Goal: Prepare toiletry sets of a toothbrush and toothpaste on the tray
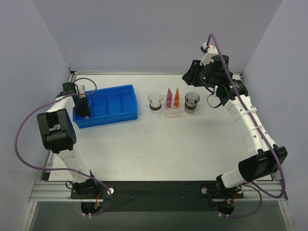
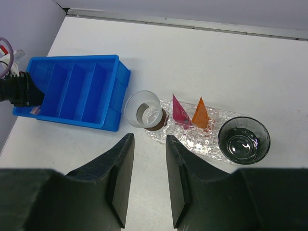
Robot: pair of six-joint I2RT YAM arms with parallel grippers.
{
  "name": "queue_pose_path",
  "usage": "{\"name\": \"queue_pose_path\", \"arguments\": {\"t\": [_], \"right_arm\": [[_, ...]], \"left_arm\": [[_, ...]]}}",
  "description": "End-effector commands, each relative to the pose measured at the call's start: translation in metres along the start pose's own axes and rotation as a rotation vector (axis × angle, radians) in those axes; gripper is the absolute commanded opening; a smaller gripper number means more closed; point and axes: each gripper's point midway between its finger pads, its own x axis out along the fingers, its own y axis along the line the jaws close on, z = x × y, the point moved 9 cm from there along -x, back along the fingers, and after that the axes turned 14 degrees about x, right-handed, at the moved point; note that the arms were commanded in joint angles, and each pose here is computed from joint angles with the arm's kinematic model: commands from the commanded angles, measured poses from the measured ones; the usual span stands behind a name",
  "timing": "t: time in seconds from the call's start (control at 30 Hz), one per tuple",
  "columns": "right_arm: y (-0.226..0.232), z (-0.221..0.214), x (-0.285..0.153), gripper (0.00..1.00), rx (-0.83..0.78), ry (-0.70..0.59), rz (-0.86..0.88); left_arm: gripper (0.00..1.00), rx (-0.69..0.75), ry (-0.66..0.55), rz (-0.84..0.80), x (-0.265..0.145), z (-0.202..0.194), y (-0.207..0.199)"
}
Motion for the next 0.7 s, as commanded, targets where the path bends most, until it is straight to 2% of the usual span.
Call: {"name": "queue_pose_path", "arguments": {"t": [0.0,0.13,0.37,0.53,0.67], "right_arm": [[0.003,0.009,-0.002,0.29,0.008,-0.026,0.016],[0.004,0.008,-0.003,0.28,0.006,-0.026,0.015],[0.004,0.007,-0.004,0.28,0.004,-0.024,0.019],[0.004,0.008,-0.007,0.27,0.001,-0.028,0.024],[0.003,0.005,-0.009,0.27,0.0,-0.03,0.025]], "left_arm": [[0.3,0.015,-0.073,0.007,-0.005,0.022,0.003],[0.21,0.013,-0.089,0.01,-0.009,0.024,0.003],[0.01,0.026,-0.192,0.06,-0.036,0.032,0.003],[0.0,0.029,-0.271,0.1,-0.06,0.044,0.005],[0.0,0.033,-0.276,0.086,-0.072,0.045,0.002]]}}
